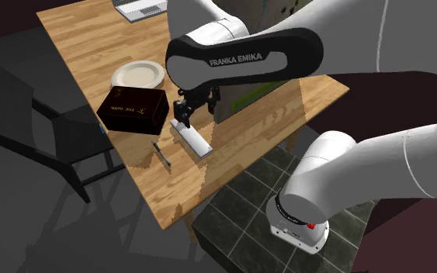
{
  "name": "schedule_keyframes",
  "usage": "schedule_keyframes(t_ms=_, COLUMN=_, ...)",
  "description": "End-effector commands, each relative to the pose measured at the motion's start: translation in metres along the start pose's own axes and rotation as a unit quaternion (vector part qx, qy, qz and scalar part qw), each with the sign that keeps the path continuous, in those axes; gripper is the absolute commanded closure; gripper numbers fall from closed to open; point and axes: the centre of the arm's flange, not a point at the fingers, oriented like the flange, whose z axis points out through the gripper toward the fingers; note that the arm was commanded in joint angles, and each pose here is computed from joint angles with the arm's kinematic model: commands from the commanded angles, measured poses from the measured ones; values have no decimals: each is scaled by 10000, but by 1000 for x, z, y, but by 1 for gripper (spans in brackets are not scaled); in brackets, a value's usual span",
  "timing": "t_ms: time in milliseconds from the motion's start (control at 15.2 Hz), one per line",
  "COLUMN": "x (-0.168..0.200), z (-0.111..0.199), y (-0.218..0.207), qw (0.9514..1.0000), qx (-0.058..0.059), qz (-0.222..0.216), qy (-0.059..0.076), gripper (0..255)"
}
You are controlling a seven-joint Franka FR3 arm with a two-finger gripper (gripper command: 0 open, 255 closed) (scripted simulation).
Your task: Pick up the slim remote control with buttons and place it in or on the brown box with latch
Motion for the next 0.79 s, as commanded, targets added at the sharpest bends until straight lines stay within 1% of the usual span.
schedule_keyframes(t_ms=0, x=14, z=21, y=-7, qw=10000, qx=-53, qz=56, qy=54, gripper=0)
schedule_keyframes(t_ms=330, x=48, z=76, y=-20, qw=9995, qx=-200, qz=194, qy=151, gripper=0)
schedule_keyframes(t_ms=726, x=50, z=105, y=-20, qw=9995, qx=-208, qz=202, qy=156, gripper=0)
